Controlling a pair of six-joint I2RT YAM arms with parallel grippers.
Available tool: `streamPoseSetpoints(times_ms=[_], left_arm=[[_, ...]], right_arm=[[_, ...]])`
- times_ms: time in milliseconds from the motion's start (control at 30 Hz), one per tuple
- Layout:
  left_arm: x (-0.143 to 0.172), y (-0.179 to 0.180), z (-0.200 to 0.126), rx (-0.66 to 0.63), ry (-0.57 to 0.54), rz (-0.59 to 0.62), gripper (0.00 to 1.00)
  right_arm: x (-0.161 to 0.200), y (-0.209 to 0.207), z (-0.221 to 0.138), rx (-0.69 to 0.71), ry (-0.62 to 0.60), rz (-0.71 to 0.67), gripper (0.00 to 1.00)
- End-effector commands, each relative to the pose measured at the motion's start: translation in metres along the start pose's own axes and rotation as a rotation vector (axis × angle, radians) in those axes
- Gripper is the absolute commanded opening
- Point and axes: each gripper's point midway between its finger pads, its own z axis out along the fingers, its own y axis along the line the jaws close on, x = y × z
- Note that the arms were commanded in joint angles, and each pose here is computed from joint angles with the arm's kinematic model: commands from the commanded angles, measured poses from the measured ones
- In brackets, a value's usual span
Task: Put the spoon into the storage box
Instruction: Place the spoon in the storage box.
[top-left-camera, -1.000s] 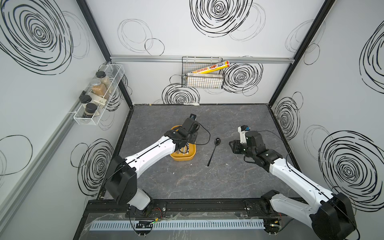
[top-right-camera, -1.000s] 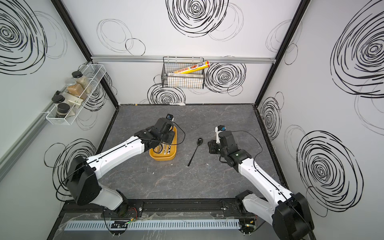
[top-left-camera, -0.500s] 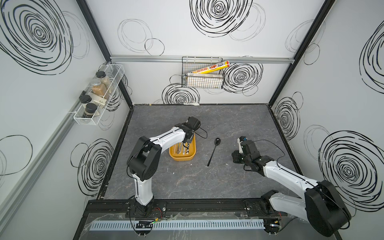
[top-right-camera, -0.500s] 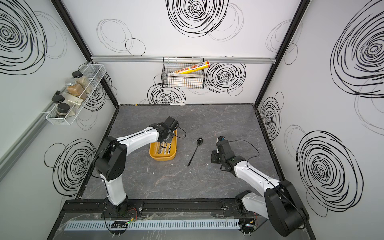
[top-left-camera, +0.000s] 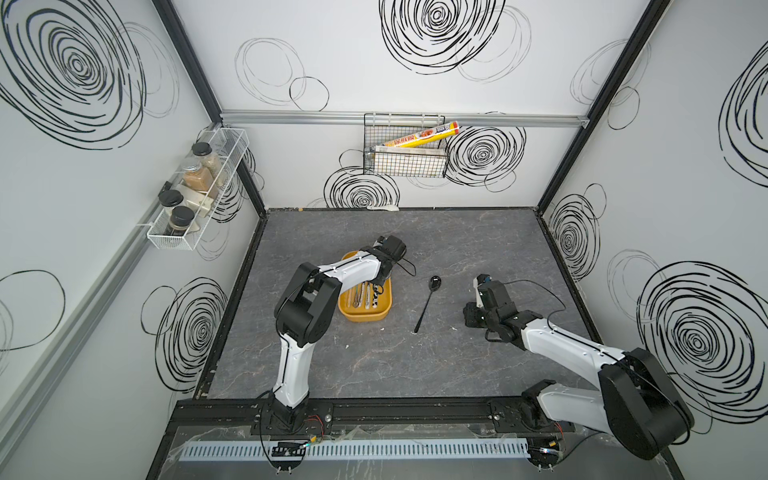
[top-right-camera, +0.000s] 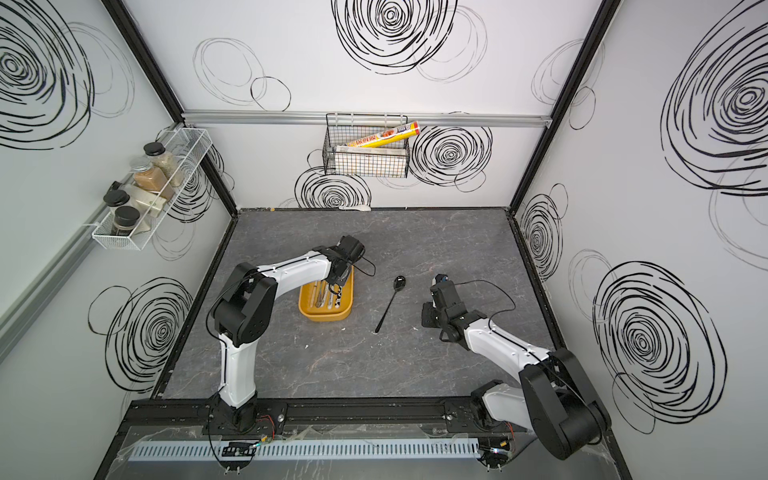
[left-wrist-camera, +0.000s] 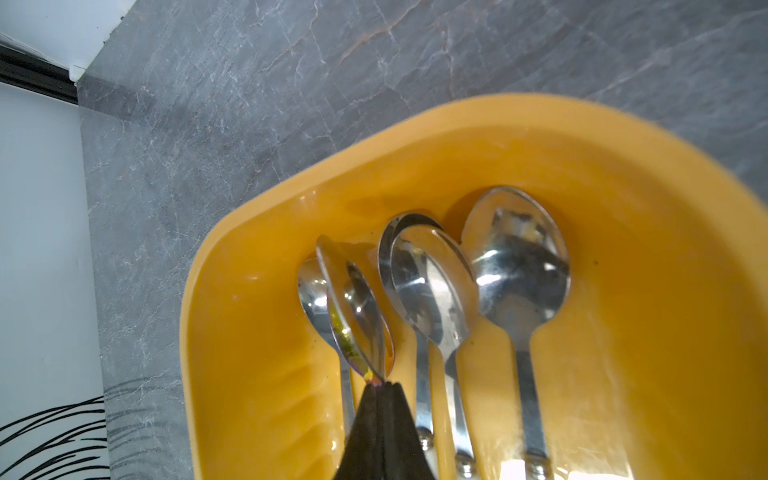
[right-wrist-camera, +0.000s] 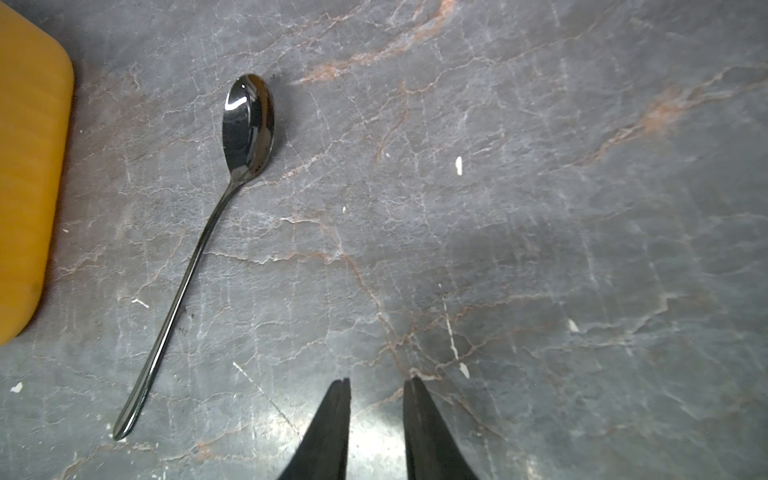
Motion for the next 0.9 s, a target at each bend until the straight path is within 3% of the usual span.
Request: streamPoseSetpoints(times_ms=[0, 200, 700, 867], left_arm=[[-0.003, 0.010, 0.000, -0.033, -0.007, -0.005, 0.00], [0.000, 0.019, 0.010, -0.108, 0.016, 0.021, 0.00], [0.010, 0.006, 0.025, -0.084, 0.051, 0.036, 0.00], [0.013, 0.003, 0.028, -0.083, 0.068, 0.048, 0.13]], right_arm=[[-0.001, -0.002, 0.001, 0.007, -0.007, -0.004, 0.28], [0.000, -0.002, 0.001, 0.007, -0.003, -0.006, 0.28], [0.003, -0.002, 0.004, 0.011, 0.014, -0.008, 0.27], [0.004, -0.002, 0.005, 0.011, 0.017, -0.009, 0.27]])
